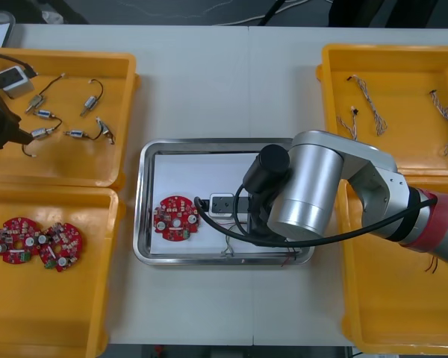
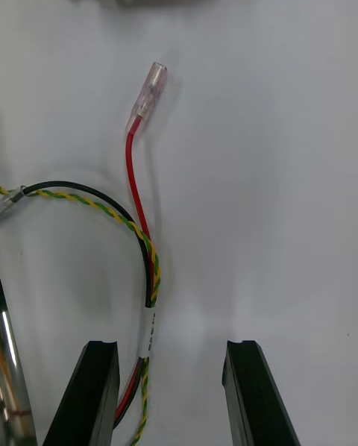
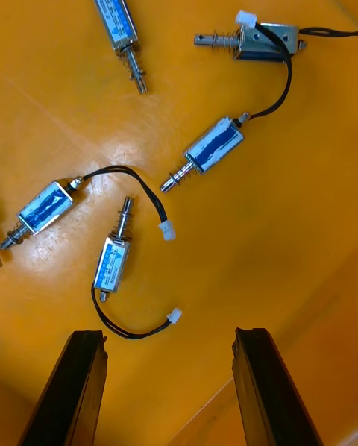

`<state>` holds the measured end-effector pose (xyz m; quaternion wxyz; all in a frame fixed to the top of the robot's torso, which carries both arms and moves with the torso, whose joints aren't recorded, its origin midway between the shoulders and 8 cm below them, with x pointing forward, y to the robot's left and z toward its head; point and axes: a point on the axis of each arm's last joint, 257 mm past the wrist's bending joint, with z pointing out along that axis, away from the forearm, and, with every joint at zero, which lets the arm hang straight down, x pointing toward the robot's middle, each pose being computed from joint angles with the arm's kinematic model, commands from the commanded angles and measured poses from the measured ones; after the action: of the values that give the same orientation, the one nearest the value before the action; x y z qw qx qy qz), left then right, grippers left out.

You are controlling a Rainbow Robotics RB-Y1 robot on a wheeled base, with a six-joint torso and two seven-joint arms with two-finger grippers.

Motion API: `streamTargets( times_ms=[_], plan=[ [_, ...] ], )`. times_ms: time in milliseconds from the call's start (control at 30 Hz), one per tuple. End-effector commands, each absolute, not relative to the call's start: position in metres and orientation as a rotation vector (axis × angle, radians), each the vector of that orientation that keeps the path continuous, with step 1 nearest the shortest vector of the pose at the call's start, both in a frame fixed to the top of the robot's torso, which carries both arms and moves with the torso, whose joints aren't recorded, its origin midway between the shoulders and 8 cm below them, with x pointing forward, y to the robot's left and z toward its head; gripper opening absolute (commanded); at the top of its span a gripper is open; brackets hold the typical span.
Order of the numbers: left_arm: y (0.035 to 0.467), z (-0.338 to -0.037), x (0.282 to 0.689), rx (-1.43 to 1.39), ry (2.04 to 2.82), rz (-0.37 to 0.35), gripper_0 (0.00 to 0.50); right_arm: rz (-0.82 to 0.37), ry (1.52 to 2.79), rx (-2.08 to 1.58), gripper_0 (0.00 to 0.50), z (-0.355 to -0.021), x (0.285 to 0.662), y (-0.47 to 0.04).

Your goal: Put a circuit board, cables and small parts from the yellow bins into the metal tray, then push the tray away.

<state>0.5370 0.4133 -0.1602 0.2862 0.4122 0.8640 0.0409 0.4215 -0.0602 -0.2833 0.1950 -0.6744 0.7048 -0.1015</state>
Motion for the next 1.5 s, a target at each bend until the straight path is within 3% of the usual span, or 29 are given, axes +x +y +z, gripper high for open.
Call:
streamTargets(
  times_ms=[33, 300, 433, 567, 667, 800, 1067, 1500],
  plan=[
    [0.434, -0.118, 0.550, 1.237, 2.183, 0.250, 0.500, -0.266, 1.913, -1.888, 0.408, -0.237, 0.427, -0.042],
    [0.437, -0.124, 0.547, 1.218, 2.235, 0.256, 0.500, -0.235, 1.995, -1.827, 0.408, -0.212, 0.424, -0.044],
    [0.439, -0.122, 0.550, 1.195, 2.253, 0.279, 0.500, -0.179, 2.085, -1.733, 0.408, -0.196, 0.425, -0.047],
    [0.435, -0.120, 0.558, 1.169, 2.269, 0.294, 0.500, -0.074, 2.257, -1.543, 0.410, -0.182, 0.418, -0.055],
    [0.429, -0.123, 0.564, 1.151, 2.280, 0.249, 0.500, -0.062, 2.339, -1.413, 0.407, -0.170, 0.417, -0.067],
    [0.428, -0.123, 0.571, 1.141, 2.272, 0.259, 0.500, -0.061, 2.425, -1.242, 0.410, -0.155, 0.416, -0.086],
    [0.430, -0.128, 0.580, 1.115, 2.291, 0.264, 0.500, 0.005, 2.477, -0.876, 0.408, -0.130, 0.421, -0.113],
    [0.424, -0.140, 0.591, 1.112, 2.294, 0.280, 0.500, 0.028, 2.591, -0.302, 0.410, -0.129, 0.419, -0.200]
  ],
)
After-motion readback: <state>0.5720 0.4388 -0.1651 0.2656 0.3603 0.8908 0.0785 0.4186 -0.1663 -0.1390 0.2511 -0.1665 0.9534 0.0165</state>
